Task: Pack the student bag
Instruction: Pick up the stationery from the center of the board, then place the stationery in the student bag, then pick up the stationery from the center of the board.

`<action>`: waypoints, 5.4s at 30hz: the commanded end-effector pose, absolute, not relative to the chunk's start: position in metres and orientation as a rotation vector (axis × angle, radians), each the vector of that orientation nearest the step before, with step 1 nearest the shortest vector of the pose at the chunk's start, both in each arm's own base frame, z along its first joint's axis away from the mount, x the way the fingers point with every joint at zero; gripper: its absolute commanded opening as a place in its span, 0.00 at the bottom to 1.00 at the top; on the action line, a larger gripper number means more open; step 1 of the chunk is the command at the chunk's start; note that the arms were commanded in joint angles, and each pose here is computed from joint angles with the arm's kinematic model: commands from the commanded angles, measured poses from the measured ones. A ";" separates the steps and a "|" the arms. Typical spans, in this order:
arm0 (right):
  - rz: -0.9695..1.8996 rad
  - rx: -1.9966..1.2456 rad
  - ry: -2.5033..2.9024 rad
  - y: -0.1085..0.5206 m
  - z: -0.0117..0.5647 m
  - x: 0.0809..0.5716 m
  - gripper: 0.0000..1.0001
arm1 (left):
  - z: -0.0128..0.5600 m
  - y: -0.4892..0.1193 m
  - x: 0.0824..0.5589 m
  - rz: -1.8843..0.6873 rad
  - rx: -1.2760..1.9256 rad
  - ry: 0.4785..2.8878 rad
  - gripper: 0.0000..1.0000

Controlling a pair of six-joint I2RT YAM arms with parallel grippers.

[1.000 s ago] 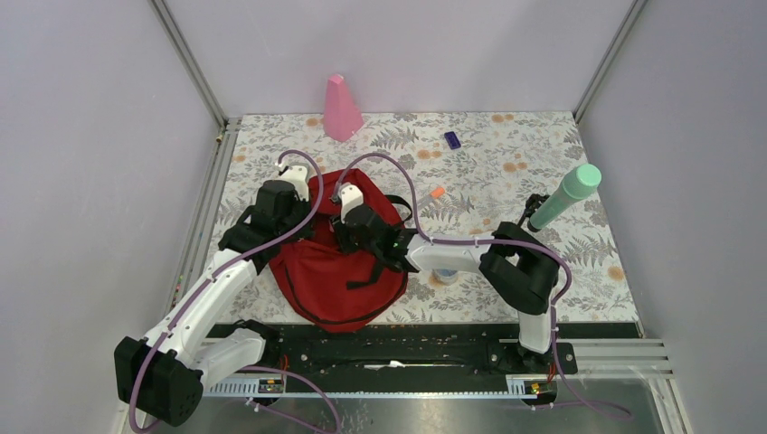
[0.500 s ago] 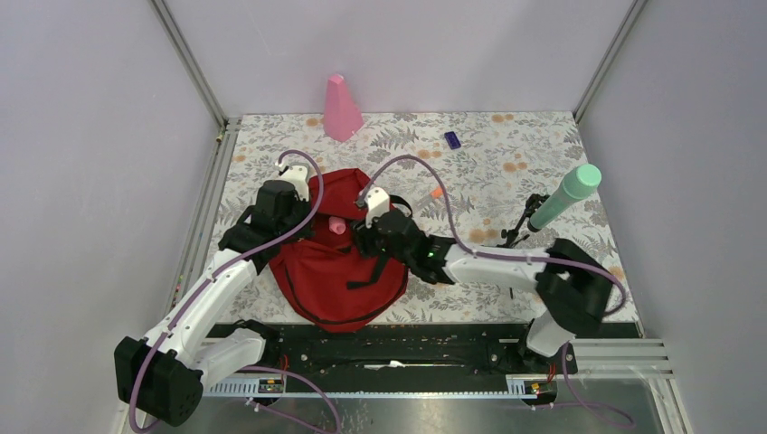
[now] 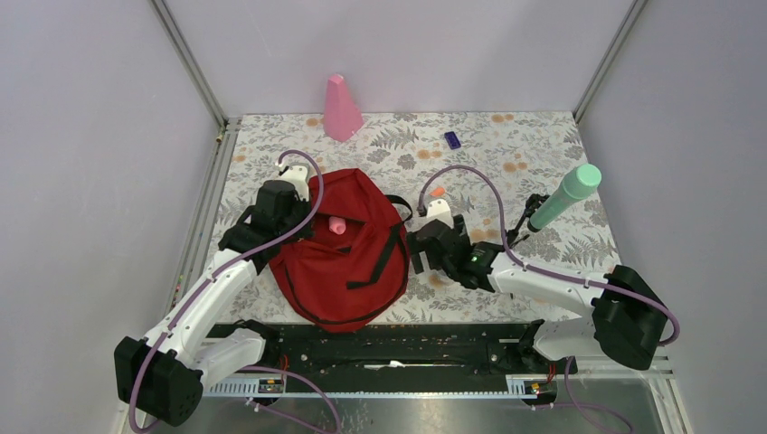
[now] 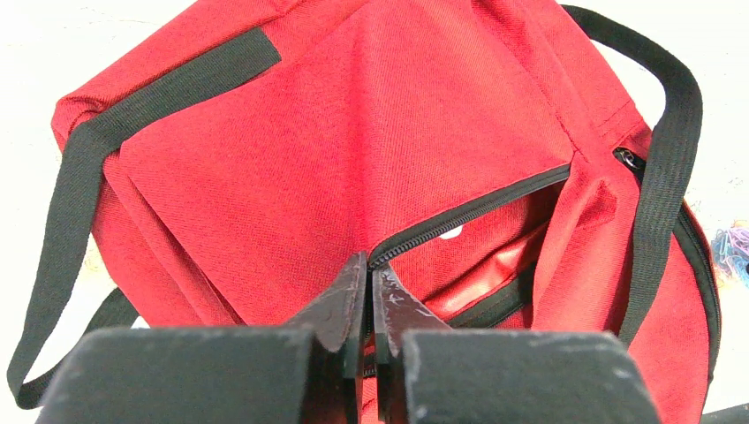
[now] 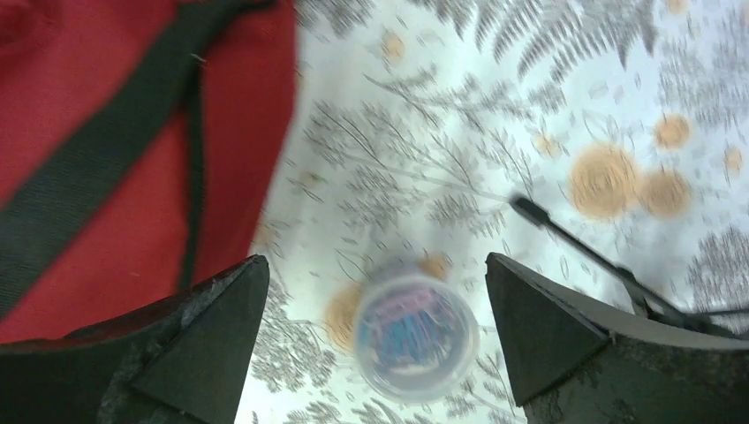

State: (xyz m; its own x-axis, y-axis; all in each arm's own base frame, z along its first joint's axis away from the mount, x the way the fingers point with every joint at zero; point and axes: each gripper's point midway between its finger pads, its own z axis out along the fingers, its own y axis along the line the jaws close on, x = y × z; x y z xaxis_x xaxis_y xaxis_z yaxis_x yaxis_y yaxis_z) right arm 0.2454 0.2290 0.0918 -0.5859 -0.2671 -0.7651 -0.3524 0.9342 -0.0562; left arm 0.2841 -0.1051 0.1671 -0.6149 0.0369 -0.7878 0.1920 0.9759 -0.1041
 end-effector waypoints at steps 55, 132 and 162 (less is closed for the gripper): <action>0.218 -0.257 2.241 0.226 0.143 0.246 0.24 | 0.217 -0.125 0.298 -0.372 0.103 2.096 0.00; 0.536 -0.442 1.738 0.426 0.195 0.292 0.64 | 0.211 -0.118 0.296 -0.409 0.062 2.135 0.00; 0.082 0.044 2.218 0.288 0.159 0.416 0.72 | 0.227 -0.103 0.294 -0.353 0.046 2.073 0.00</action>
State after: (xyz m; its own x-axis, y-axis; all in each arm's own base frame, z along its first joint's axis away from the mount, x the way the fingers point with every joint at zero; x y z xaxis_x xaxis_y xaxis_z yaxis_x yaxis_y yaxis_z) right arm 0.3895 0.2992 0.1613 -0.5968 -0.0520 -0.8007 -0.1194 0.9925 0.0245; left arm 0.2817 -0.1058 0.1902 -0.6269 -0.0649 -0.7764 0.1714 0.9606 -0.2187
